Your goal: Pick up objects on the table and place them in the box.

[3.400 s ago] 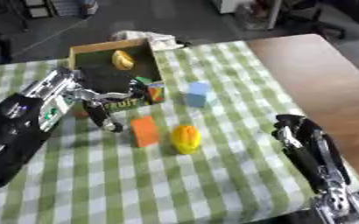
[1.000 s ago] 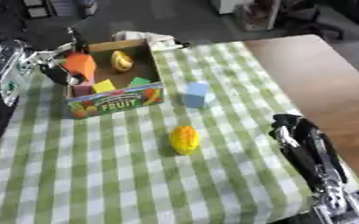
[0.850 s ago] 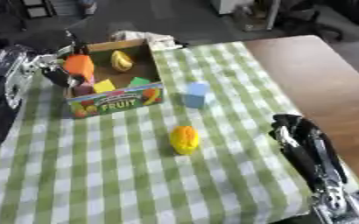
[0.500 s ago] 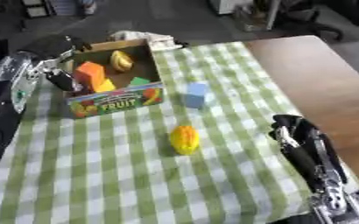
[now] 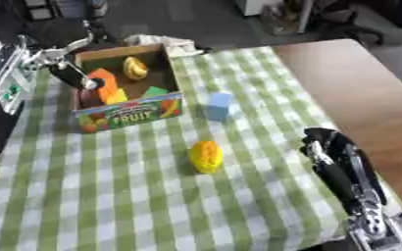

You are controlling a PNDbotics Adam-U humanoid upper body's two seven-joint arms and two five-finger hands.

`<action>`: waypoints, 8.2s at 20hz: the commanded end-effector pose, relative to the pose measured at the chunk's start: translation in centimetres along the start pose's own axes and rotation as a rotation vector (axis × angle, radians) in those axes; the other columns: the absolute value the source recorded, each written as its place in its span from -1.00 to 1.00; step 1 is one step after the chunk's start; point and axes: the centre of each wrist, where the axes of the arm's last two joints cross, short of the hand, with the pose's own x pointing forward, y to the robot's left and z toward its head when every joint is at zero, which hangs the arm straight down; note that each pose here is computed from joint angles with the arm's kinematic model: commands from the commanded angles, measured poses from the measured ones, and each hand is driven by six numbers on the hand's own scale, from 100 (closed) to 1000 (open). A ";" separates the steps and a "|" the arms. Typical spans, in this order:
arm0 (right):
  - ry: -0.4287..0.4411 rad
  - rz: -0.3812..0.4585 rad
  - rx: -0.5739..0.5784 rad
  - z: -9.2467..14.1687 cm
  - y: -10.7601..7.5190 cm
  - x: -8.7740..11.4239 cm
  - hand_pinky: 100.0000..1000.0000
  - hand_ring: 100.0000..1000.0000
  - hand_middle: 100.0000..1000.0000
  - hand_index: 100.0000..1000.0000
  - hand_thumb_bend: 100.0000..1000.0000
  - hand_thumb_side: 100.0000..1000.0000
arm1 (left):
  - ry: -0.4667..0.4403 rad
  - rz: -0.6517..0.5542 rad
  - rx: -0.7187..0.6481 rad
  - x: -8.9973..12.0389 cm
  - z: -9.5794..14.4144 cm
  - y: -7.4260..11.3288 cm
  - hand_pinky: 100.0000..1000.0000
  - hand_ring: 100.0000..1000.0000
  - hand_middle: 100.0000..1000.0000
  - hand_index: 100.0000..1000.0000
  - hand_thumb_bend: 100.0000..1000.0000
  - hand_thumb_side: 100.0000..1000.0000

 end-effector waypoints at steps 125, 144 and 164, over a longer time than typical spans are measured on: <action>0.204 1.045 0.719 -20.8 -7.9 -1.1 0.70 0.85 0.75 0.92 -0.68 -0.14 | 0.271 1.351 0.617 12.1 14.5 -7.9 -0.11 0.22 0.20 0.59 -1.00 0.32; 0.162 1.057 0.790 -20.7 -5.7 -1.7 0.66 0.73 0.60 0.87 -0.88 0.34 | 0.266 1.356 0.601 12.5 14.3 -7.8 -0.12 0.20 0.18 0.59 -1.00 0.39; 0.034 1.052 0.530 -21.1 -5.9 -0.4 0.43 0.26 -0.03 0.38 -1.00 -0.67 | 0.272 1.354 0.596 12.5 14.2 -7.7 -0.12 0.20 0.18 0.60 -1.00 0.40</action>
